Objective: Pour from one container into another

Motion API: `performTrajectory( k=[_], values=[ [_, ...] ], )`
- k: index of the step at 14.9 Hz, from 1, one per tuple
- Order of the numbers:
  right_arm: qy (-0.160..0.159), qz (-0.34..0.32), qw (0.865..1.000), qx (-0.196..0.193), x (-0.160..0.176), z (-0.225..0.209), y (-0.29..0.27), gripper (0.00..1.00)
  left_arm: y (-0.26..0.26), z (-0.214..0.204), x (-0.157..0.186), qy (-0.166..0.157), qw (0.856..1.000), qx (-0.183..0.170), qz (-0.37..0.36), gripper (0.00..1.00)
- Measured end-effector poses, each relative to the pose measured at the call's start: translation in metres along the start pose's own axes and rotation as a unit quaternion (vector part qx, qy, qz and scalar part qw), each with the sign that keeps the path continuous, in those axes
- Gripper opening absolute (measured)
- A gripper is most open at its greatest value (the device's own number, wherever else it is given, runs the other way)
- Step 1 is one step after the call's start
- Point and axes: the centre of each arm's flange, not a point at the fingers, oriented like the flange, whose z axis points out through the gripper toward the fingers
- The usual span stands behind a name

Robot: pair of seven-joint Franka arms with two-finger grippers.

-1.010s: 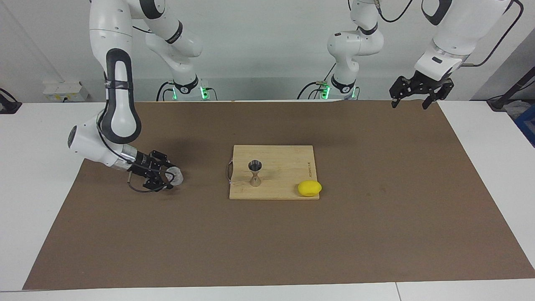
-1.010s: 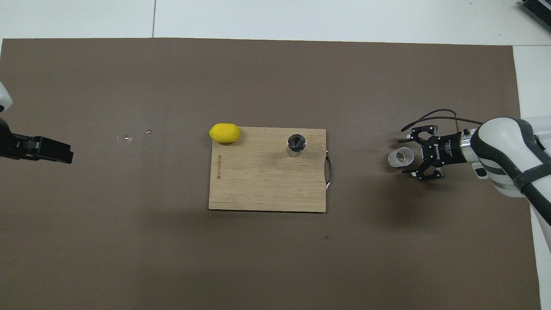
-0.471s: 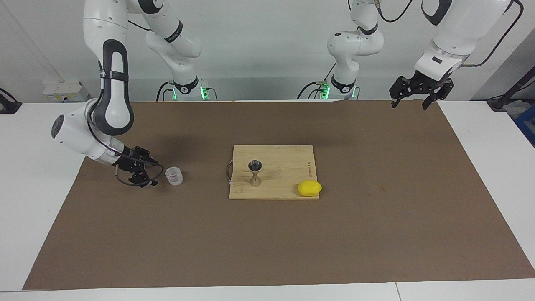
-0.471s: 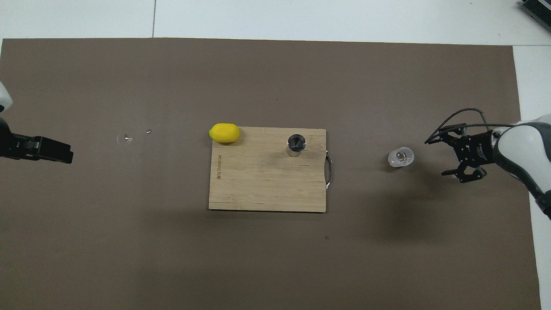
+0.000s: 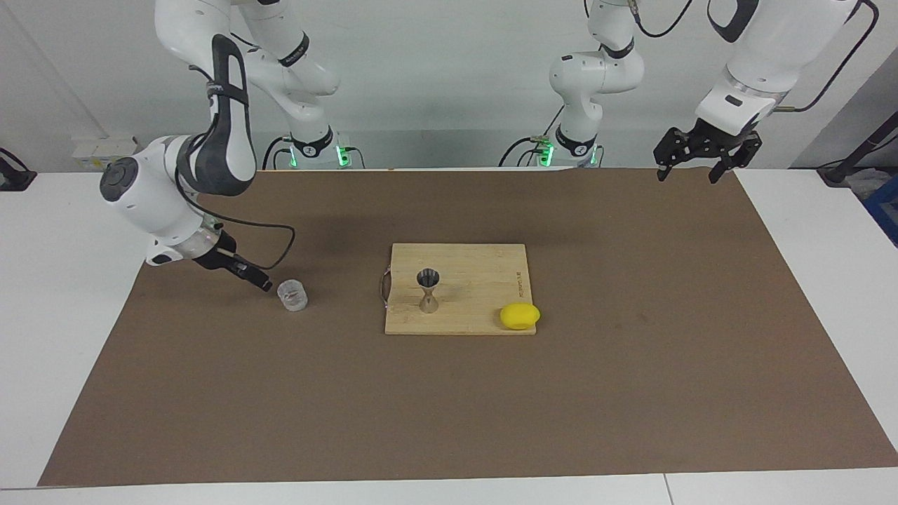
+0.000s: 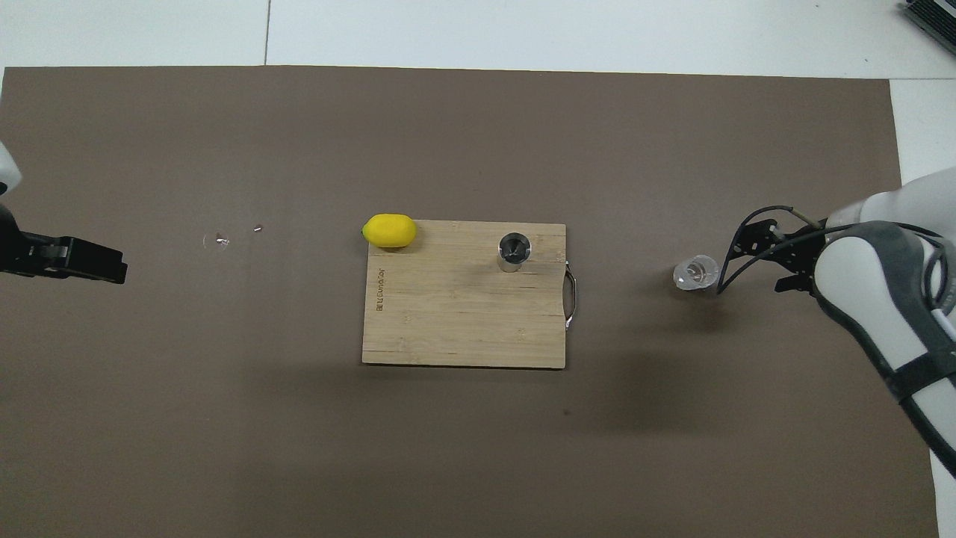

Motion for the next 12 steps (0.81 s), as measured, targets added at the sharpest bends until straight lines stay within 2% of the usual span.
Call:
performTrajectory(
  k=[2, 4, 7, 12],
  values=[
    [0.022, -0.058, 0.998, -0.033, -0.019, -0.009, -0.036, 1.00, 0.000, 0.000, 0.000, 0.000, 1.000, 0.000, 0.000, 1.00],
    [0.040, -0.090, 0.994, -0.039, -0.036, -0.024, -0.062, 1.00, 0.000, 0.000, 0.000, 0.000, 1.000, 0.000, 0.000, 1.00],
    [0.061, -0.103, 0.992, -0.033, -0.047, -0.061, -0.075, 1.00, 0.000, 0.000, 0.000, 0.000, 1.000, 0.000, 0.000, 1.00],
    [0.068, -0.109, 0.990, -0.049, -0.054, -0.149, -0.082, 1.00, 0.000, 0.000, 0.000, 0.000, 1.000, 0.000, 0.000, 1.00]
  ],
)
